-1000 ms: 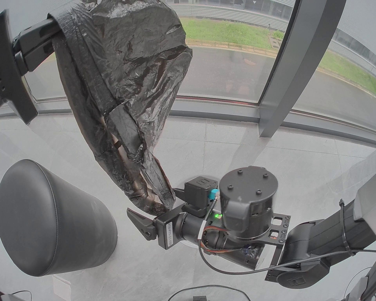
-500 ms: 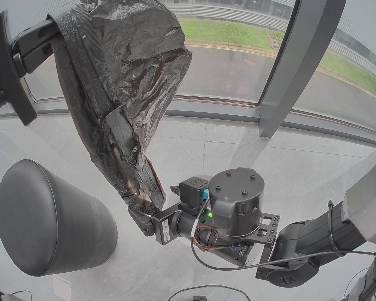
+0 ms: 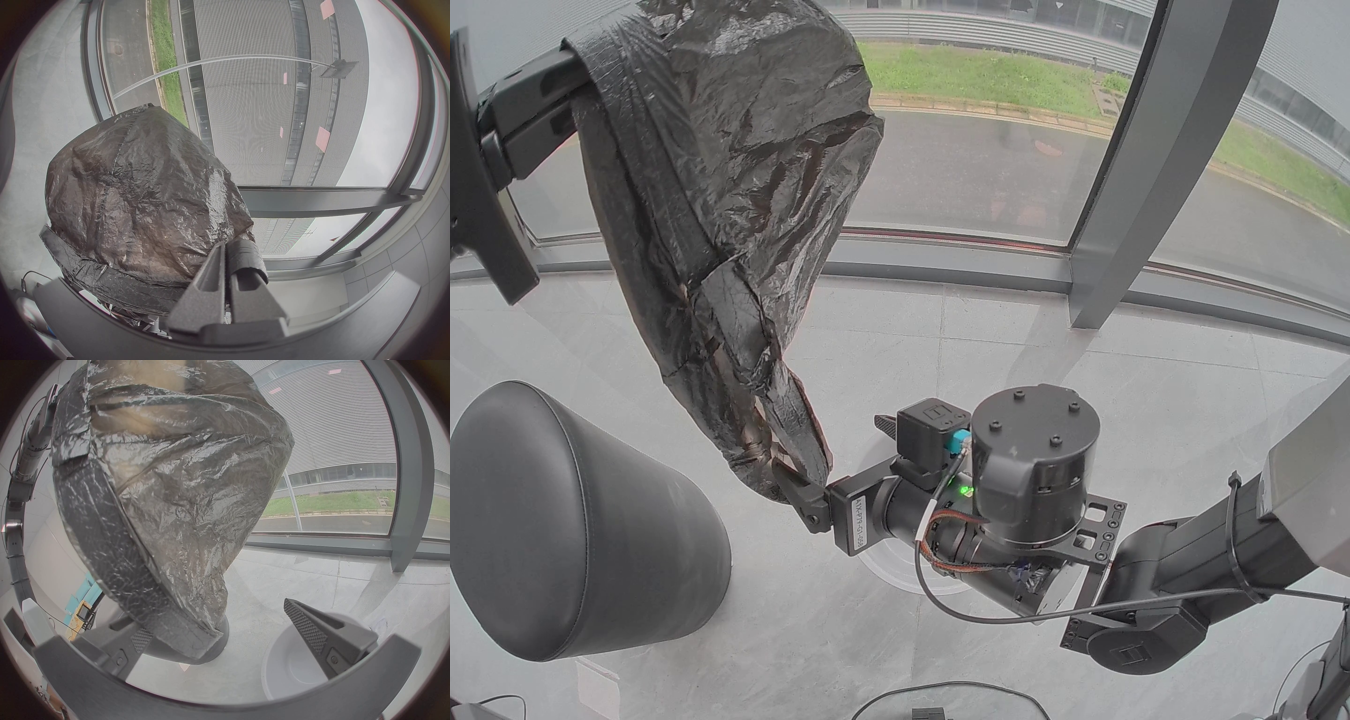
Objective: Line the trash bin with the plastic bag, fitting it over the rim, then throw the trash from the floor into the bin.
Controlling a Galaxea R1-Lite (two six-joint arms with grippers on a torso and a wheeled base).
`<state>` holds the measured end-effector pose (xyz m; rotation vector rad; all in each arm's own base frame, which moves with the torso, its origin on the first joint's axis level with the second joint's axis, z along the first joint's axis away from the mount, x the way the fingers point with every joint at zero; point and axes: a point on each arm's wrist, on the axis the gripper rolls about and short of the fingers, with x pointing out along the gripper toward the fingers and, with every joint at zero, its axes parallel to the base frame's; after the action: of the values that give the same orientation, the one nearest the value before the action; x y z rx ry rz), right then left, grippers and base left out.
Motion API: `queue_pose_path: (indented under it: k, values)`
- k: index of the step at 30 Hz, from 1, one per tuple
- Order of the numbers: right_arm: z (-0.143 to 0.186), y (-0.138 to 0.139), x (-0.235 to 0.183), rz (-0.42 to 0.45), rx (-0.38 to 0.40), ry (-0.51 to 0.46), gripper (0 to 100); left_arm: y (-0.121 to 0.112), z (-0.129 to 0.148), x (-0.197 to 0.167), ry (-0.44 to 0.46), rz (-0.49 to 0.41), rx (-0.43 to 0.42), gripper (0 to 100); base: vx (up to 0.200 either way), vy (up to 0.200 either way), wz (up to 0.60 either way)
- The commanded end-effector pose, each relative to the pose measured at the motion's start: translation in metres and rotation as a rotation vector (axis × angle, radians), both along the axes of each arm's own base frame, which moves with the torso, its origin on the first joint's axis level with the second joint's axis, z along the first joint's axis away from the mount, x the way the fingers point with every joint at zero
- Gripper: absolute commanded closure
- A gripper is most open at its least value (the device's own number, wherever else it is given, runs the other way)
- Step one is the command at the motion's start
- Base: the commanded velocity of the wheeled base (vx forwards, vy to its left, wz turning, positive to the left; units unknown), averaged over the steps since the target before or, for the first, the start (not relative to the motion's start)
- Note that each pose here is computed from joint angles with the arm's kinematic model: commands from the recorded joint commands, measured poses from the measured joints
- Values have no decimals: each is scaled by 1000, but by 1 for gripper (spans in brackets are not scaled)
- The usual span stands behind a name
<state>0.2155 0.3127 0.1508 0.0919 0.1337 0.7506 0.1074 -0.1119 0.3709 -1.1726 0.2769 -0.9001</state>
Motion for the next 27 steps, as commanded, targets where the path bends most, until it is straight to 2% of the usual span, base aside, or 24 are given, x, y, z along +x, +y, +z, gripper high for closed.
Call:
queue_pose_path:
  k: [1,8,9,22,27]
  values:
    - [-5,2,2,-3,-9,6,0,0,0,0,0,0,-2,100,0,0,0]
    - [-10,3,3,-3,-22,15,0,1,0,-1,-1,0,-3,100,0,0,0]
    - [-10,3,3,-3,-20,14,100,1,1,-1,-3,0,-5,100,0,0,0]
    - [-13,2,2,-3,-29,22,100,5,-1,-5,-8,2,-7,100,0,0,0]
    - [-30,-12,-8,-2,-97,63,100,7,-3,-6,-6,1,-2,100,0,0,0]
